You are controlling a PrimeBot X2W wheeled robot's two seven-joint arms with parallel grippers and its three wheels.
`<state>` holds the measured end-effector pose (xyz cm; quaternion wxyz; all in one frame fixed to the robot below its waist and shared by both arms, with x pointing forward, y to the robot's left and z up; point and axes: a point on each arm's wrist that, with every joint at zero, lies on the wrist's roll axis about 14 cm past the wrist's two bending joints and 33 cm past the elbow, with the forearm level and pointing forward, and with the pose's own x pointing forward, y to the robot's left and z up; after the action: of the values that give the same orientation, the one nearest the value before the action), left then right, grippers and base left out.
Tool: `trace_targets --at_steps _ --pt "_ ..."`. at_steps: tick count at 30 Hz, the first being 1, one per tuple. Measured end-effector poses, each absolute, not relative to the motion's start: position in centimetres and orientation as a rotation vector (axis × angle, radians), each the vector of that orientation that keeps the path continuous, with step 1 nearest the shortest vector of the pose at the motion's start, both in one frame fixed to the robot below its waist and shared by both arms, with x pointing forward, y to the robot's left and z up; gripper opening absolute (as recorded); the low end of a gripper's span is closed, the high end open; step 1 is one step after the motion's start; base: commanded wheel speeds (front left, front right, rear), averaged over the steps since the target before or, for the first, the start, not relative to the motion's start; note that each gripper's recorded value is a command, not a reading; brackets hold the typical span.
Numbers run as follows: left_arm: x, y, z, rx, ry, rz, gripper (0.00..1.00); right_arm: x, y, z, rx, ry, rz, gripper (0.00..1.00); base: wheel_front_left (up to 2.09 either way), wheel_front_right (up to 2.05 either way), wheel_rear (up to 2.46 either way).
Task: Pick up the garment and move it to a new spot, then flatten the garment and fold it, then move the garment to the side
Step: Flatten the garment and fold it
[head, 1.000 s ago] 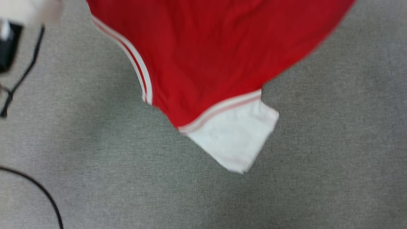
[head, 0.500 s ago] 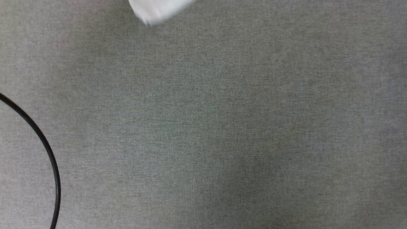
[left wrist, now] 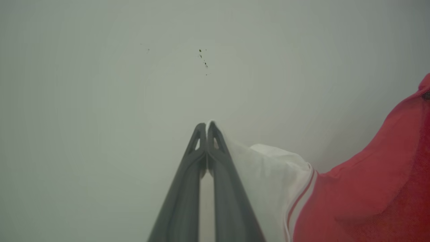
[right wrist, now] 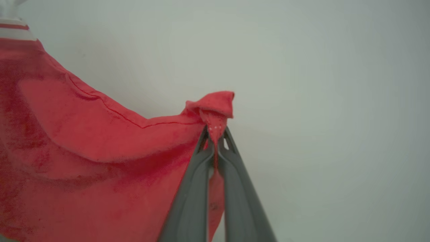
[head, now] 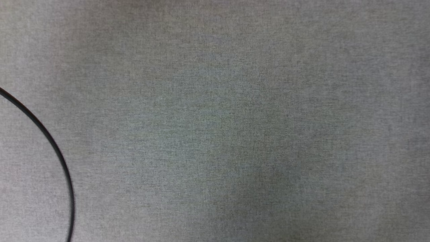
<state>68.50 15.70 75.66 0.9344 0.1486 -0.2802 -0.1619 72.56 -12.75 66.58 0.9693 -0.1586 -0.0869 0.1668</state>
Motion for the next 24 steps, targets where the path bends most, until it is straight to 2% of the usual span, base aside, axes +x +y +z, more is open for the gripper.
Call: trace_targets --at_steps 5,9,13,18,24 --pt "67.9 16.4 68.3 0.268 -0.412 -0.359 0.0 70.6 -12.1 59.7 -0.306 -0.049 0.402 0.0 0.0 0.0 0.0" --pt "65.5 16.3 62.9 0.208 -0.307 -0.382 0.0 68.0 -12.1 55.3 -0.295 0.047 0.442 0.0 0.0 0.0 0.0" --pt "61.7 15.9 58.2 0.157 -0.203 -0.401 0.0 64.6 -12.6 51.6 -0.295 0.146 0.475 0.0 0.0 0.0 0.0" --pt "56.2 16.3 55.5 0.08 -0.132 -0.379 0.0 60.0 -13.1 49.2 -0.266 0.231 0.503 0.0 0.0 0.0 0.0" --pt "48.7 16.3 52.5 0.046 -0.003 -0.377 0.0 54.3 -14.9 48.1 -0.258 0.291 0.522 0.0 0.0 0.0 0.0"
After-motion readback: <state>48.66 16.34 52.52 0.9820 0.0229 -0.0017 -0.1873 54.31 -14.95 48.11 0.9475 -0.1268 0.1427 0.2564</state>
